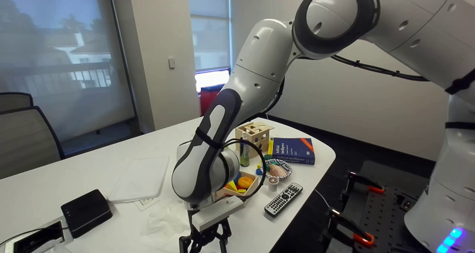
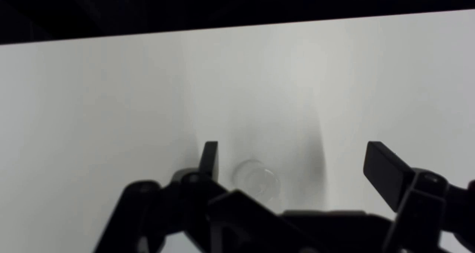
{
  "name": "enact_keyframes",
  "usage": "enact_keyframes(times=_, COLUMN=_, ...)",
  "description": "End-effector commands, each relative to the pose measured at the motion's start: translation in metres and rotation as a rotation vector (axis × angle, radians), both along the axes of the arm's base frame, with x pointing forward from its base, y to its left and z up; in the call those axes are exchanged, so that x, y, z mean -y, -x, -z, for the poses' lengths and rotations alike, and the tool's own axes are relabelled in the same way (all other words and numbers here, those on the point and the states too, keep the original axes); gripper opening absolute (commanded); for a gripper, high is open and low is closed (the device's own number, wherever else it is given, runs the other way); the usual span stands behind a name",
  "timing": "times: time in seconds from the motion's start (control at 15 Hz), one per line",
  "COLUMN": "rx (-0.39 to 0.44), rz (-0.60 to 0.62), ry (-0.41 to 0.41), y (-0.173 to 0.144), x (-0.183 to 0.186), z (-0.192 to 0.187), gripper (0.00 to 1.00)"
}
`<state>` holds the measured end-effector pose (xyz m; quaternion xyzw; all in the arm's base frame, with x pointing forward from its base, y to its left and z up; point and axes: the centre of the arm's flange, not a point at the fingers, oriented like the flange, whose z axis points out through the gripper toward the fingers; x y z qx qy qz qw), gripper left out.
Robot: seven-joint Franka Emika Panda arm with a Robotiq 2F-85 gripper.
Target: Place the cap on the spray bottle
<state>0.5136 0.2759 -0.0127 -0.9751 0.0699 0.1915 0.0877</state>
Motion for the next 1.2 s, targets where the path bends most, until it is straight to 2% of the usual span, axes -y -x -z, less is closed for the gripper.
enact_keyframes(times=0.0, rx=-0.019, rz=0.009, ry=0.041, y=-0.0087, x=-0.0022, z=-0.0026, gripper=1.0)
enact_keyframes(times=0.2, rx=-0.026, rz=0.01, ry=0.05, y=-0.009, x=0.0003, z=-0.003, gripper=0.97)
enact_keyframes(times=0.27, rx=-0.029, rz=0.007, ry=0.052, y=-0.0094, x=0.0011, z=-0.0039, gripper=0.73)
enact_keyframes(times=0.4, rx=-0.031, rz=0.006, ry=0.057, y=-0.0105, x=0.0031, z=-0.0033, gripper=0.71)
enact_keyframes(times=0.73, rx=-0.036, rz=0.004, ry=0.065, y=-0.0114, x=0.0037, z=-0.0032, gripper=0.31)
enact_keyframes(times=1.0, rx=-0.039, rz=0.006, ry=0.068, y=-0.0117, x=0.0043, z=-0.0024, gripper=0.02)
enact_keyframes(times=1.13, rx=-0.043, rz=0.006, ry=0.069, y=-0.012, x=0.0046, z=-0.0028, gripper=0.06)
